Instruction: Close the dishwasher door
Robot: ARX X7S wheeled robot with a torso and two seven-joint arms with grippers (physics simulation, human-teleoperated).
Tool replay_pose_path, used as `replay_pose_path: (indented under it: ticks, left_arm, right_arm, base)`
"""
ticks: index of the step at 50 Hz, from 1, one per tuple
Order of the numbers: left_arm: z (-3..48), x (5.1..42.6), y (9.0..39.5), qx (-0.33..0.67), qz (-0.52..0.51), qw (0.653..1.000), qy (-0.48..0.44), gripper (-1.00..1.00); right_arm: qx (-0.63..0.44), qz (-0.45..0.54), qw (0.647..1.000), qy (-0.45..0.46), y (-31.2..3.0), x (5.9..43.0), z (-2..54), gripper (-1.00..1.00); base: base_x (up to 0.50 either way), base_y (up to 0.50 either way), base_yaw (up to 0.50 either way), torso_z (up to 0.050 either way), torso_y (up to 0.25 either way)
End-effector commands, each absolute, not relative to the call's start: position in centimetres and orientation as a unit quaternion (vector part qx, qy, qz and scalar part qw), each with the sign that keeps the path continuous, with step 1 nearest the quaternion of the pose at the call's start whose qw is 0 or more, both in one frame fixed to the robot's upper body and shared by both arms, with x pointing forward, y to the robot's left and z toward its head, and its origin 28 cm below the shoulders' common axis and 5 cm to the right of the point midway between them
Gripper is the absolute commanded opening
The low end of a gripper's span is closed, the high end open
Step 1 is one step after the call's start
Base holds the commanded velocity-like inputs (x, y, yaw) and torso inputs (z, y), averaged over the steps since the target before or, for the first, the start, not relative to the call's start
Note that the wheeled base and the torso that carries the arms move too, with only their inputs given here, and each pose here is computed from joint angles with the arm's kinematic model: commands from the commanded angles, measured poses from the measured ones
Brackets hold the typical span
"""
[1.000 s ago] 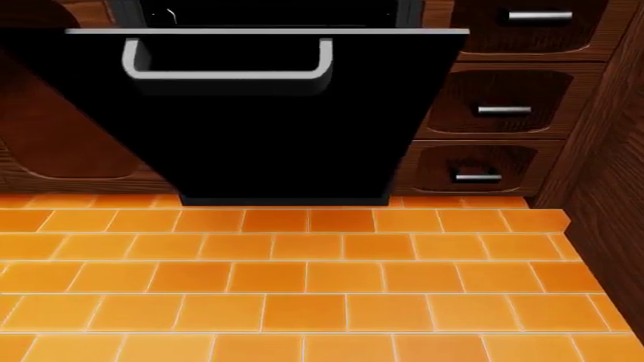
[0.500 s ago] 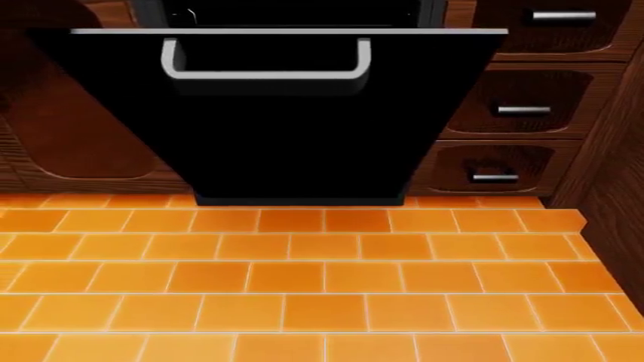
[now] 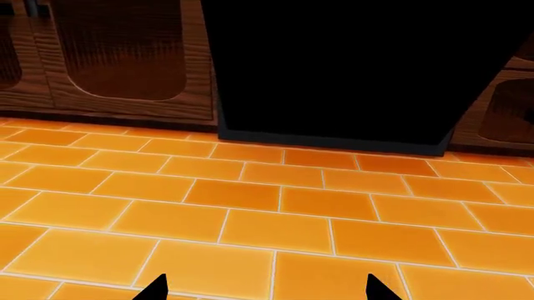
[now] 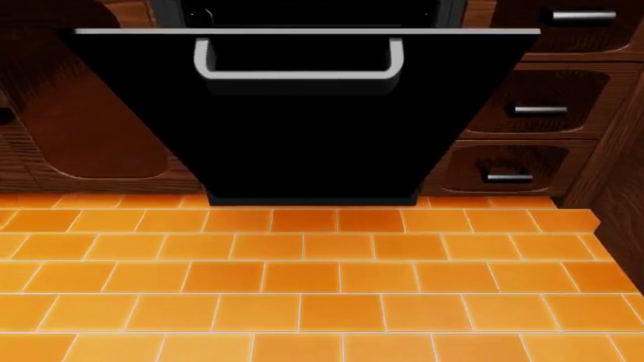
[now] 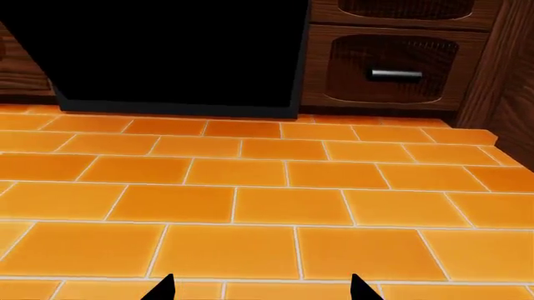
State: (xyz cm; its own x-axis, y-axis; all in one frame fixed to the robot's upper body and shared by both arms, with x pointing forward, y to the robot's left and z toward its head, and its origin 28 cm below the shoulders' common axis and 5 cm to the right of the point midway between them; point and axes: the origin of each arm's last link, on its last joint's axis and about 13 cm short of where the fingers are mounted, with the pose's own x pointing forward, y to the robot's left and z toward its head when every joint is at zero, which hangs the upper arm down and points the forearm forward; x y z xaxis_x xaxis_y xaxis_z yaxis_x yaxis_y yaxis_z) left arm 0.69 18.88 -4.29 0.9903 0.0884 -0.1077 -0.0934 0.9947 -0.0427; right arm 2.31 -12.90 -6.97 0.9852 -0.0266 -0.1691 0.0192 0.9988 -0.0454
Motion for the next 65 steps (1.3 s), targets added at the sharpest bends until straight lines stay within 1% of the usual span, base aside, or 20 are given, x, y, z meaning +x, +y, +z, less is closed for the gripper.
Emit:
replay_pose_path:
  ticks: [1, 11, 65]
  left_arm:
    - [-4.33, 0.7, 18.83, -0.024, 0.046, 0.997, 0.054, 1.0]
    - [-4.29, 0.71, 18.78, -0.024, 0.045, 0.997, 0.053, 1.0]
    - [-4.3, 0.7, 18.82, -0.024, 0.046, 0.997, 0.053, 1.0]
  right_arm:
    - [-0.021, -0.01, 0.996, 0.086, -12.96, 2.26, -6.94, 1.0]
    - [-0.02, -0.007, 0.996, 0.09, -13.0, 2.3, -6.89, 1.0]
    - [-0.019, -0.009, 0.996, 0.09, -12.99, 2.25, -6.98, 1.0]
  base:
    - [0.0, 0.0, 0.0, 0.0, 0.0]
    - [0.02, 0.0, 0.0, 0.0, 0.0]
    - [0.2, 0.06, 0.0, 0.0, 0.0]
